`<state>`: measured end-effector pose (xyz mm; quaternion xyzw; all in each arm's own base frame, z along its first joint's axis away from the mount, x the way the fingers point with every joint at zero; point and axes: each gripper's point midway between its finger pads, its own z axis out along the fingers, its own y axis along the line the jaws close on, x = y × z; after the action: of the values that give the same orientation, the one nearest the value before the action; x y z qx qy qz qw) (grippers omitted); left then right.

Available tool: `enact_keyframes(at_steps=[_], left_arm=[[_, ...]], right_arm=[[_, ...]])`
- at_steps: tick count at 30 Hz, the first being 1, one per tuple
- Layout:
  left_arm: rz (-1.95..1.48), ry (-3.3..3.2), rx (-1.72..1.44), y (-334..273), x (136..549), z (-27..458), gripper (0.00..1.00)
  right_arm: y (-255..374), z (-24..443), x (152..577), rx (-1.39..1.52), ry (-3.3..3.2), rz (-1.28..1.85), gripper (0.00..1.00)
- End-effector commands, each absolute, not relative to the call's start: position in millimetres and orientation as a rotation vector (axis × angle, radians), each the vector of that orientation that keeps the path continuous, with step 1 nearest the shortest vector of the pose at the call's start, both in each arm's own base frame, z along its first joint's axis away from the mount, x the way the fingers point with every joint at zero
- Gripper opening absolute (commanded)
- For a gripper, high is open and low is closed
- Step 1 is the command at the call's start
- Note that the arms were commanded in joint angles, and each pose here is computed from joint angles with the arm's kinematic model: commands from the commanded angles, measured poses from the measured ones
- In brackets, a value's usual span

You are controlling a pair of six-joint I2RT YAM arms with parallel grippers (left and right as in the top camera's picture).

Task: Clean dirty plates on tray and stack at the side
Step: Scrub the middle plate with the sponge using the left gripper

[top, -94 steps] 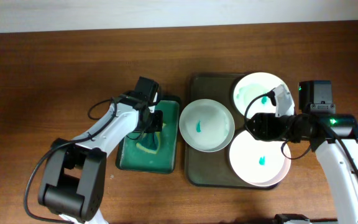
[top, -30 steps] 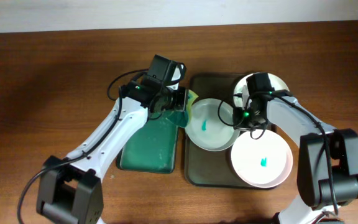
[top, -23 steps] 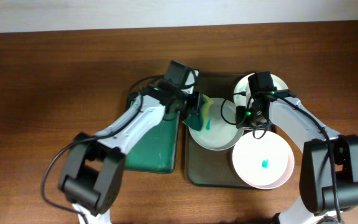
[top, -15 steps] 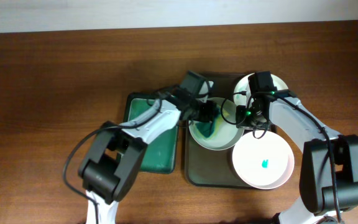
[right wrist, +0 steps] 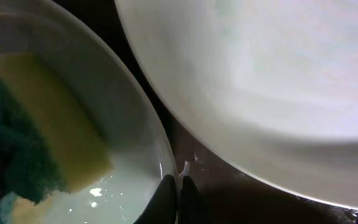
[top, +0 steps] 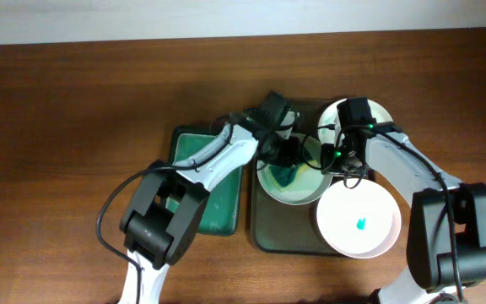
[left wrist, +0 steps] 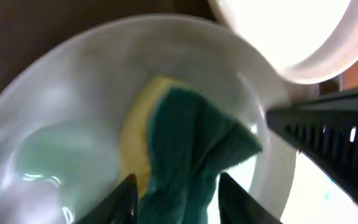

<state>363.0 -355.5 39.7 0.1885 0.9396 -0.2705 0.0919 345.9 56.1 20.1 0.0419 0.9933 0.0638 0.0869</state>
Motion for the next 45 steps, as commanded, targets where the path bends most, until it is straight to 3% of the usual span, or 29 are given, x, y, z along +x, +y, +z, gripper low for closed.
enact_keyframes(at_steps=[1,4,7,16,18,21,26,28,32,36,43,45], left_arm=[[-0.642,2.745,0.712,-342.4,383.0,62.0,0.46],[-0.582,2.757,0.808,-336.3,377.7,76.2,0.41],[-0.558,2.807,0.855,-329.9,364.6,70.4,0.30],[-0.503,2.792,1.153,-348.7,320.3,22.7,0.31],[-0.498,2.816,1.138,-347.9,319.5,11.9,0.24],[-0.497,2.824,1.120,-347.2,324.1,3.4,0.00],[-0.511,2.813,1.073,-351.8,334.2,22.5,0.00],[-0.512,2.812,1.072,-352.6,335.8,42.1,0.21],[-0.511,2.824,1.043,-348.8,338.7,54.0,0.38],[-0.511,2.877,0.910,-336.4,349.9,53.5,0.40],[-0.489,2.893,0.996,-344.6,341.2,22.4,0.45],[-0.486,2.899,1.010,-348.6,339.4,10.5,0.37]], right_arm=[[59.3,25.8,348.0,0.120,2.940,0.202,0.04],[59.2,25.8,348.0,0.120,2.940,0.201,0.04],[59.2,25.8,348.0,0.120,2.940,0.201,0.04],[58.8,25.8,348.1,0.121,2.940,0.197,0.04],[58.7,25.8,348.1,0.121,2.940,0.197,0.04],[58.7,25.8,348.1,0.121,2.940,0.197,0.04],[58.7,25.8,348.0,0.121,2.940,0.197,0.04],[58.8,25.8,348.0,0.121,2.940,0.197,0.04],[58.7,25.8,348.1,0.121,2.940,0.197,0.04],[58.7,25.8,348.1,0.121,2.940,0.197,0.04],[58.8,25.8,348.1,0.121,2.940,0.197,0.04],[58.8,25.8,348.1,0.121,2.940,0.197,0.04]])
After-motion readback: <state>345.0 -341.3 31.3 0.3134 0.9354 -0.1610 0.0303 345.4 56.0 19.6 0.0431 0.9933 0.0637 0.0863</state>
